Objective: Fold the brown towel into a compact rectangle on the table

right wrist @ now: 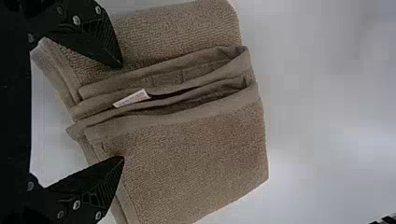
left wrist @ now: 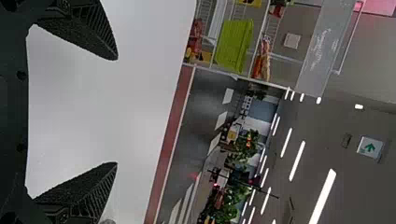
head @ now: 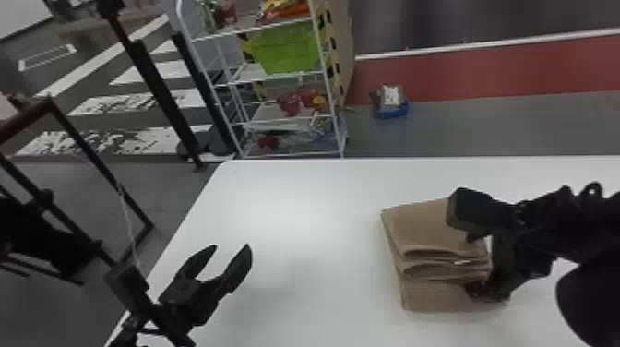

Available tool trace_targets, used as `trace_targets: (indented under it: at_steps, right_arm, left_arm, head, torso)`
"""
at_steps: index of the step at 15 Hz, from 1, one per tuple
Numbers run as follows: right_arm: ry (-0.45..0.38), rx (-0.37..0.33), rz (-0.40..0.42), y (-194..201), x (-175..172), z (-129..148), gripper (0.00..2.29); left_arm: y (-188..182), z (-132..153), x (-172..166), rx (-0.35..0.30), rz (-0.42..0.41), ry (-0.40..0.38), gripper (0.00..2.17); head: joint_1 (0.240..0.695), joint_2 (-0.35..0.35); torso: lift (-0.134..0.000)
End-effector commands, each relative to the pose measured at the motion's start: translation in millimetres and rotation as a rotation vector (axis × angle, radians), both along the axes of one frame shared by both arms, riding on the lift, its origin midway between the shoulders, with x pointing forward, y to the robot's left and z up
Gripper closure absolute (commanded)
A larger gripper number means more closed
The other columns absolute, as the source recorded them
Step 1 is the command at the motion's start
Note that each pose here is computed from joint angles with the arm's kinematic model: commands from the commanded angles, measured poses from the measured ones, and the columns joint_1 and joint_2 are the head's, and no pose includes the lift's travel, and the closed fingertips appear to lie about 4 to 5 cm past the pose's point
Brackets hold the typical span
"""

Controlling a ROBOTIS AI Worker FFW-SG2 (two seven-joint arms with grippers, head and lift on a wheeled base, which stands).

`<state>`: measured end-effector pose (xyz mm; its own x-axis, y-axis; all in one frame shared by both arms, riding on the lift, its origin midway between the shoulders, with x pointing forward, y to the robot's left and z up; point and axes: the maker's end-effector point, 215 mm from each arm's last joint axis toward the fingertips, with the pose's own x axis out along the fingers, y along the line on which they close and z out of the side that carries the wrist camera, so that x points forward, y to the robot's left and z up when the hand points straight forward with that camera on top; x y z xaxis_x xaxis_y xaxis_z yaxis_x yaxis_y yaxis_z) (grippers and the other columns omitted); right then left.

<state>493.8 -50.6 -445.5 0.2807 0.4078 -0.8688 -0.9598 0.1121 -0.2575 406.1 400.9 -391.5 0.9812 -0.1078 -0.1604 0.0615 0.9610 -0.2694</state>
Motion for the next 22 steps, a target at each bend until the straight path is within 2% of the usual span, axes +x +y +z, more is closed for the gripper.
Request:
trace_targets:
  at_steps: [1,5,11,12,14,18,19,21,22]
  right_arm:
    - [0.011,0.029,0.009,14.1,-0.8,6.2,0.28]
    - [0.012,0.053,0.019,26.4,-2.6,15.3,0.35]
    - [0.01,0.035,0.013,23.7,2.0,14.0,0.41]
    - [0.01,0.033,0.012,24.1,3.8,14.0,0.5]
    - [0.023,0.034,0.017,26.5,1.6,13.4,0.51]
    - [0.036,0.037,0.031,30.6,-3.6,12.4,1.13]
    - [0.036,0.037,0.031,30.6,-3.6,12.4,1.15]
    - [0.025,0.041,0.04,33.1,-3.1,14.9,1.41]
    - [0.021,0.05,0.044,35.0,-3.3,18.0,1.41]
  left_arm:
    - [0.1,-1.0,-2.2,0.0,0.002,0.003,0.08]
    - [-0.8,1.2,-3.1,0.002,-0.002,0.0,0.08]
    - [-0.5,-1.0,-3.7,0.0,-0.001,0.002,0.08]
    - [-0.6,-0.2,-3.5,0.001,-0.002,0.001,0.08]
    - [-0.6,-0.2,-3.5,0.001,-0.002,0.001,0.08]
    - [-0.7,-1.6,-3.9,-0.001,-0.002,0.003,0.08]
    - [-0.6,-2.4,-4.1,-0.002,-0.002,0.004,0.08]
    - [-1.2,-0.6,-3.7,-0.002,-0.004,0.001,0.08]
    - [-2.6,0.5,-3.6,-0.002,-0.01,-0.002,0.08]
  head:
    - [0.695,0.35]
    - [0.695,0.35]
    - [0.695,0.35]
    - [0.695,0.35]
    - [0.695,0.35]
    - [0.695,0.35]
    - [0.695,0.35]
    - [0.695,0.35]
    - [0.695,0.35]
  torso:
    - [-0.123]
    - [-0.123]
    - [-0.123]
    - [-0.123]
    - [-0.123]
    - [-0.123]
    - [-0.123]
    - [-0.123]
    - [-0.123]
